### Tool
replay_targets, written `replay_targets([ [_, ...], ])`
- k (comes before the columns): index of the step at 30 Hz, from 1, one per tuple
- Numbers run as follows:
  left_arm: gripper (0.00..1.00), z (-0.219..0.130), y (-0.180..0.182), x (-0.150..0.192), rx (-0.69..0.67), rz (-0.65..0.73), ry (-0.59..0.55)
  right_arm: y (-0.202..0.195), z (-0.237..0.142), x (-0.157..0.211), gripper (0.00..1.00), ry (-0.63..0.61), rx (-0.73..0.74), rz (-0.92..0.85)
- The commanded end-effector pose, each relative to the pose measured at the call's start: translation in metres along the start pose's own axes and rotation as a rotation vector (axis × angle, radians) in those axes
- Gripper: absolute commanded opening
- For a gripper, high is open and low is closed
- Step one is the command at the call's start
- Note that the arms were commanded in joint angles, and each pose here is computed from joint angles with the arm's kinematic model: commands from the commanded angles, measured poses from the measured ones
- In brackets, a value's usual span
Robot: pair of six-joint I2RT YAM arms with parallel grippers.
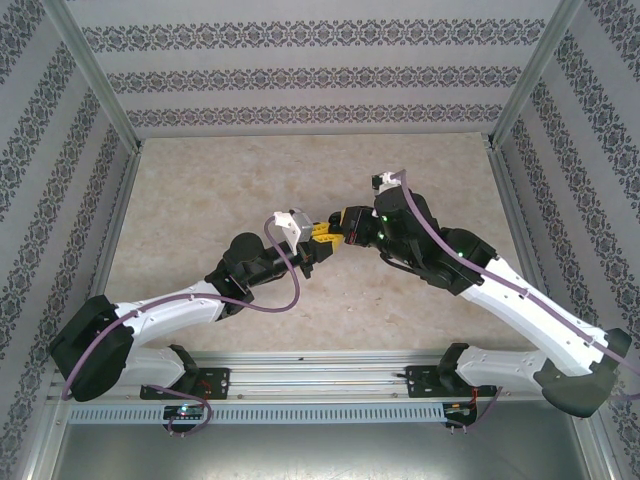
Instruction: Insert the wireless bluetooth earbuds into the charging case
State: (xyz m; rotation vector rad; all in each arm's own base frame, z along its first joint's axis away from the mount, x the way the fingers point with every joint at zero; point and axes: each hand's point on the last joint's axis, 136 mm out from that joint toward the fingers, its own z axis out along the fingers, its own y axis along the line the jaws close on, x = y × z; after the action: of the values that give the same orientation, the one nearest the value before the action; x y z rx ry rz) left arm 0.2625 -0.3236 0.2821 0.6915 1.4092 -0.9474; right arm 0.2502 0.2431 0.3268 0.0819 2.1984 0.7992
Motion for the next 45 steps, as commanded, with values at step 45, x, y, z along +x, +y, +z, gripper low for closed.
replay_targets([
  [45, 0.0, -0.002, -0.014, -0.023, 0.049, 0.014, -0.07, -0.008, 0.004, 0.011, 0.37, 0.048, 0.039, -0.029],
])
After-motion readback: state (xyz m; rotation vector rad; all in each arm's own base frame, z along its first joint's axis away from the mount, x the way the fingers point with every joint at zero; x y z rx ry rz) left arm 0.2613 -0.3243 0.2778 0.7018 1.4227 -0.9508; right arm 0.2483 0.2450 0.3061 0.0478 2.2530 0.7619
